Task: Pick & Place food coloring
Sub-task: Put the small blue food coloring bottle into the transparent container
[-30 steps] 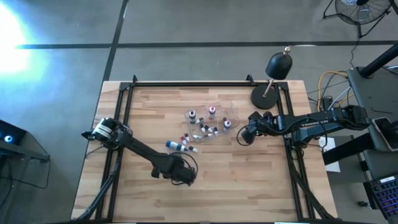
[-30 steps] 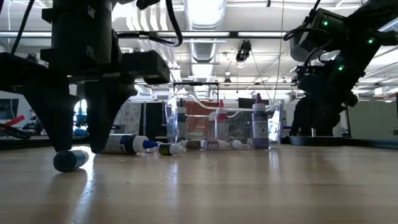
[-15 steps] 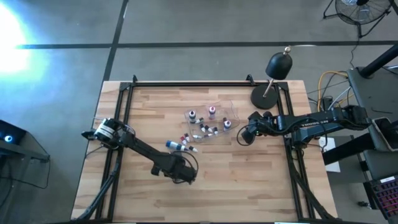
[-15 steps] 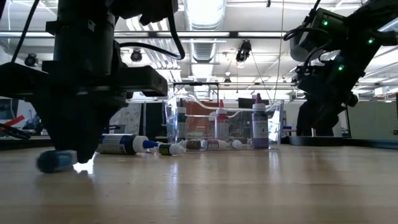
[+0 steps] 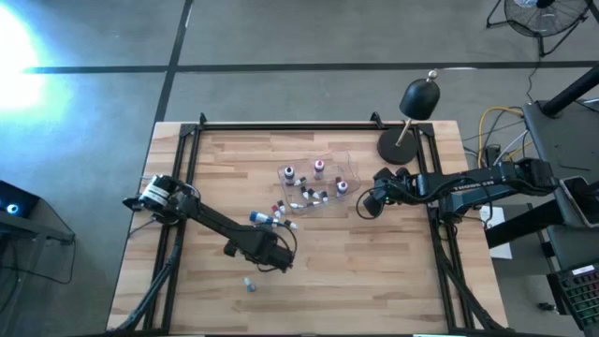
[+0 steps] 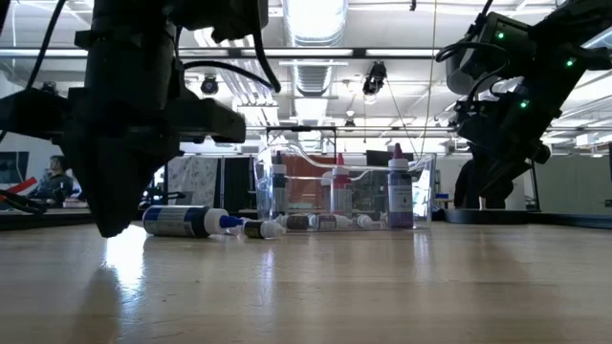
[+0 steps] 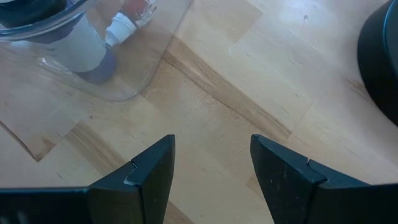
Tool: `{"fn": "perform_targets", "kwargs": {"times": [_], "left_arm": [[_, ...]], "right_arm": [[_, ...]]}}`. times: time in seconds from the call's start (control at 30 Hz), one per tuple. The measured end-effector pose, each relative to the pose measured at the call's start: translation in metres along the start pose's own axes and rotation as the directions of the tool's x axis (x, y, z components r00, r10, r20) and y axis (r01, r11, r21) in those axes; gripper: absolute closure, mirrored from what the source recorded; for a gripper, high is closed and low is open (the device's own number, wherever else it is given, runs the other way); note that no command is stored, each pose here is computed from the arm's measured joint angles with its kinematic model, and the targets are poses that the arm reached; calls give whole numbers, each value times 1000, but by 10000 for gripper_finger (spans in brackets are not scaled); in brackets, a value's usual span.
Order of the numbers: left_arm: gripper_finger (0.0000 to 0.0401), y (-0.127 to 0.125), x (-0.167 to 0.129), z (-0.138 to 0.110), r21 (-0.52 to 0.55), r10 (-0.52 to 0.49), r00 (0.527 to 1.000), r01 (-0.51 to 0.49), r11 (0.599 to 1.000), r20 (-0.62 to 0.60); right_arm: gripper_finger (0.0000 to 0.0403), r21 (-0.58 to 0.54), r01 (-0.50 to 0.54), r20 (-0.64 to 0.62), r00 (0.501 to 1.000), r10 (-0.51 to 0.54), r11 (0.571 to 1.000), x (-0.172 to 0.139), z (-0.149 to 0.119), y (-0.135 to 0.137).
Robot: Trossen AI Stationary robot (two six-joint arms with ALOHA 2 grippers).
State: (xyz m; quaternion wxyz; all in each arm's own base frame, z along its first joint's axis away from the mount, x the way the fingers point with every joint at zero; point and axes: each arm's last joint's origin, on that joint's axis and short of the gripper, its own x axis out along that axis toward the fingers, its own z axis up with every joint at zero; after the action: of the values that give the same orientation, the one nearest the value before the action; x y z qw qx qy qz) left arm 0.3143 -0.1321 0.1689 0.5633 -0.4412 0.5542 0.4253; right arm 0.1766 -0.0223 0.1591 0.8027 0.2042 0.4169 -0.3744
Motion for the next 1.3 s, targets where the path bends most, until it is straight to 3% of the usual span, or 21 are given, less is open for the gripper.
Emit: {"fn": "perform_targets", "kwargs": {"times": [0.17,0.37,0.53,0.67,1.3], "left_arm": [[399,3,-11,-3,14,-21,1000,21,1000,-17],[343,12,-28,-28,-123,-62,995,51,991,-84],[291,17,-36,-52,-337,-121,989,86,938,-86],[277,15,-34,-57,-459,-147,987,99,883,-70],[275,9,-18,-59,-509,-126,989,70,858,-75]], "right_arm": [[200,-9,0,0,1000,0,1000,0,0,0],[200,-29,2,1,1000,-2,1000,0,0,0],[200,-31,27,26,999,-26,999,0,0,-1],[200,-30,41,42,998,-40,999,0,1,-1],[200,-33,45,40,998,-44,998,0,1,-2]]}}
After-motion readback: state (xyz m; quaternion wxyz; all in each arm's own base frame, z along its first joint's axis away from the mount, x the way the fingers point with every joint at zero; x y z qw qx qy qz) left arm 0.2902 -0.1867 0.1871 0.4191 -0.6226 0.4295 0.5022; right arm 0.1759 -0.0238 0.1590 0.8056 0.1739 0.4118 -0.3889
